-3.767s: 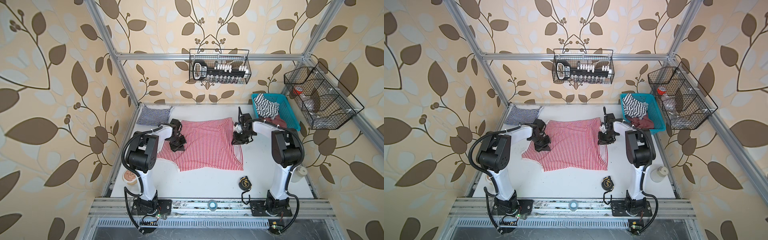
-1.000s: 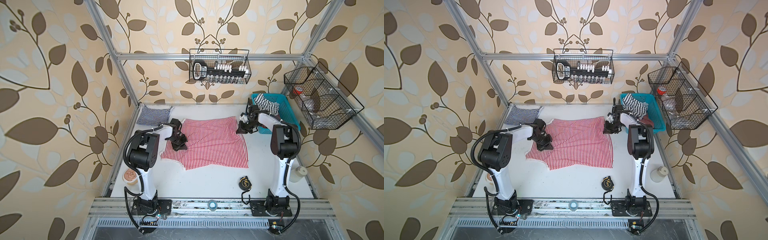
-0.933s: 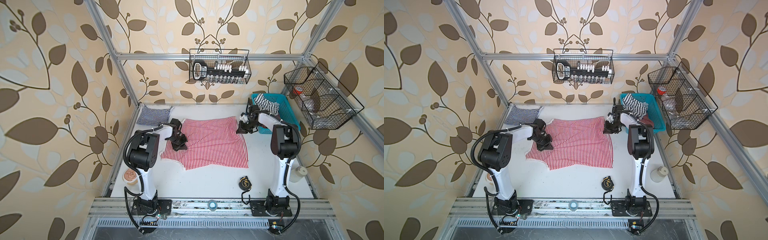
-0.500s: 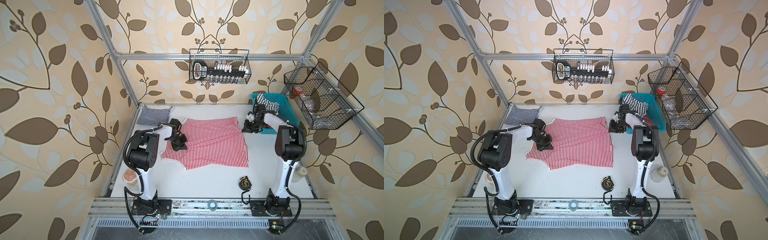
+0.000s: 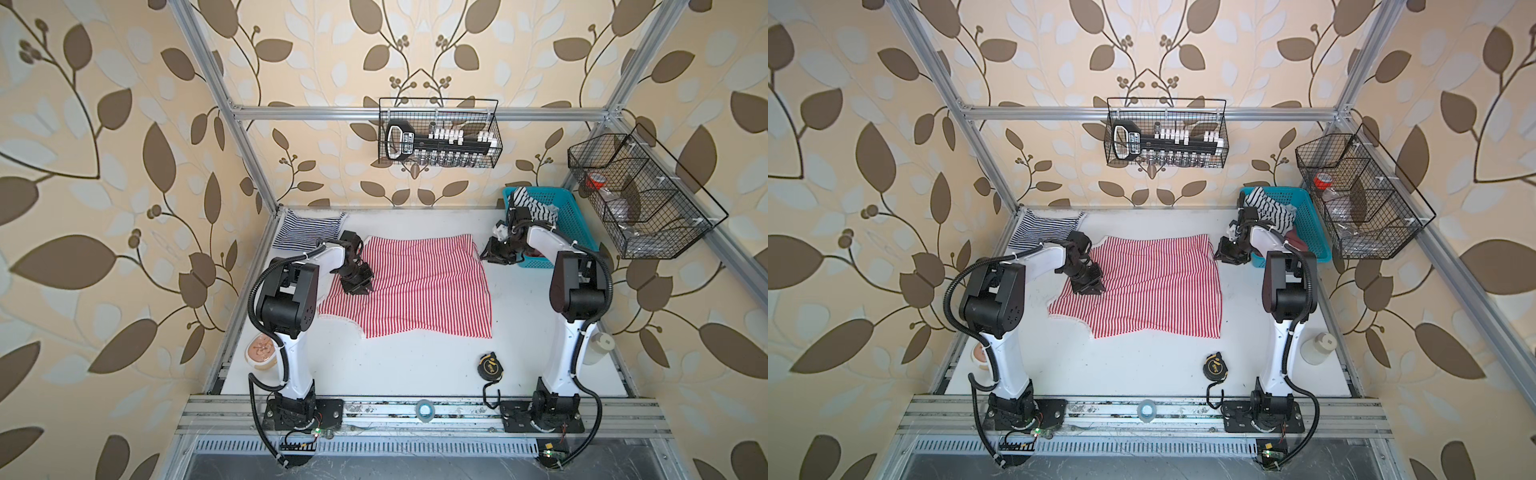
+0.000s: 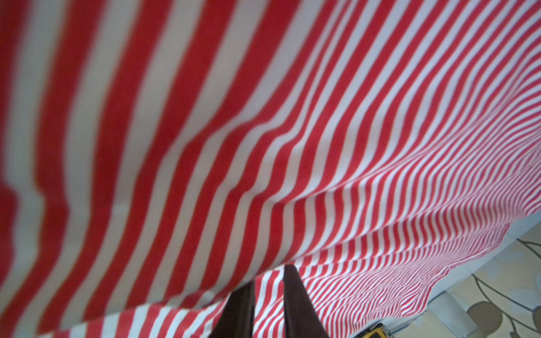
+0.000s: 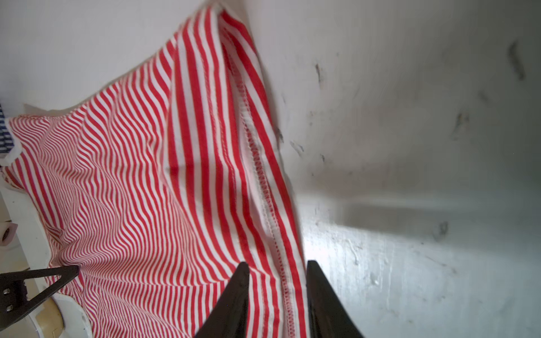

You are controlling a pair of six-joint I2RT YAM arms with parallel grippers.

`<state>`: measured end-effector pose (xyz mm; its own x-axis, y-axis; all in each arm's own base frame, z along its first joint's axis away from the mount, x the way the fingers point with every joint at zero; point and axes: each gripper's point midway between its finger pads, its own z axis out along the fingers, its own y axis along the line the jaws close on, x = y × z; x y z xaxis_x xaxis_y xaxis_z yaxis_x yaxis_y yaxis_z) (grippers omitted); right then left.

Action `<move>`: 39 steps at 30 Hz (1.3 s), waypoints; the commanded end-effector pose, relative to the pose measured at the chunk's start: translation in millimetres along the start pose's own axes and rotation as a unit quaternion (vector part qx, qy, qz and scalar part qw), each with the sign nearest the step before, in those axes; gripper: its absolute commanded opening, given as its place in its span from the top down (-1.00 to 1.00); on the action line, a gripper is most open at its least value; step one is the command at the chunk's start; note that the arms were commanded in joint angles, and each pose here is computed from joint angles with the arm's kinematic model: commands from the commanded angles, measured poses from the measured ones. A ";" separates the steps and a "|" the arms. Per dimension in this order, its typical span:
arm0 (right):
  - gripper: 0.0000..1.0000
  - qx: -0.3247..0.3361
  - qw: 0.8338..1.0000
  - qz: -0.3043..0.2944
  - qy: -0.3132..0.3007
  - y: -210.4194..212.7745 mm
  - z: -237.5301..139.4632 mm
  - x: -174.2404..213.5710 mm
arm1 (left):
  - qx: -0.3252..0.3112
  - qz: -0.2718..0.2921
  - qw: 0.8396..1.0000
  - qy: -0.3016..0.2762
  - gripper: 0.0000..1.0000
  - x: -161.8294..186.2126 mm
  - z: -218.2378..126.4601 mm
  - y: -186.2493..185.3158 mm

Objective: Fold and stack the tank tops

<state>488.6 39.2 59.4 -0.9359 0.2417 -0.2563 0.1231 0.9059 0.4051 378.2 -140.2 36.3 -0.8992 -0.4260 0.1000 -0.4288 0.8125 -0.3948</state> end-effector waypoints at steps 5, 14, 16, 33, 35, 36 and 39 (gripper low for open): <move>0.46 -0.062 0.997 -0.014 -0.046 35.4 11.6 -54.0 | 0.015 0.027 0.998 -0.049 0.56 -52.6 -31.8 -48.5; 0.41 -0.079 0.996 0.000 -0.046 38.8 40.0 -76.3 | 0.086 0.056 0.993 -0.054 0.59 -111.0 -1.3 -101.1; 0.37 -0.081 0.995 0.001 -0.049 38.5 41.5 -79.8 | 0.114 0.067 0.989 -0.070 0.61 -124.7 -4.4 -118.6; 0.63 -0.099 0.994 0.021 -0.043 27.4 57.7 -86.0 | 0.153 0.036 0.984 -0.079 0.69 -158.6 40.7 -112.8; 0.54 -0.089 0.995 0.019 -0.042 22.2 53.6 -85.8 | 0.154 0.033 0.984 -0.079 0.70 -159.8 42.0 -111.7; 0.52 -0.085 0.995 0.019 -0.045 19.5 51.5 -85.6 | 0.154 0.033 0.984 -0.080 0.70 -160.6 42.5 -111.4; 0.45 -0.079 0.995 0.021 -0.057 12.6 45.0 -86.7 | 0.150 0.031 0.985 -0.083 0.71 -162.7 44.1 -108.7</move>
<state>587.8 56.2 44.3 -0.8938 0.3222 -0.3119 0.0976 0.8186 0.5660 573.4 -185.6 37.5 -0.8942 -0.4393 -0.0860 -0.2760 0.6924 -0.6667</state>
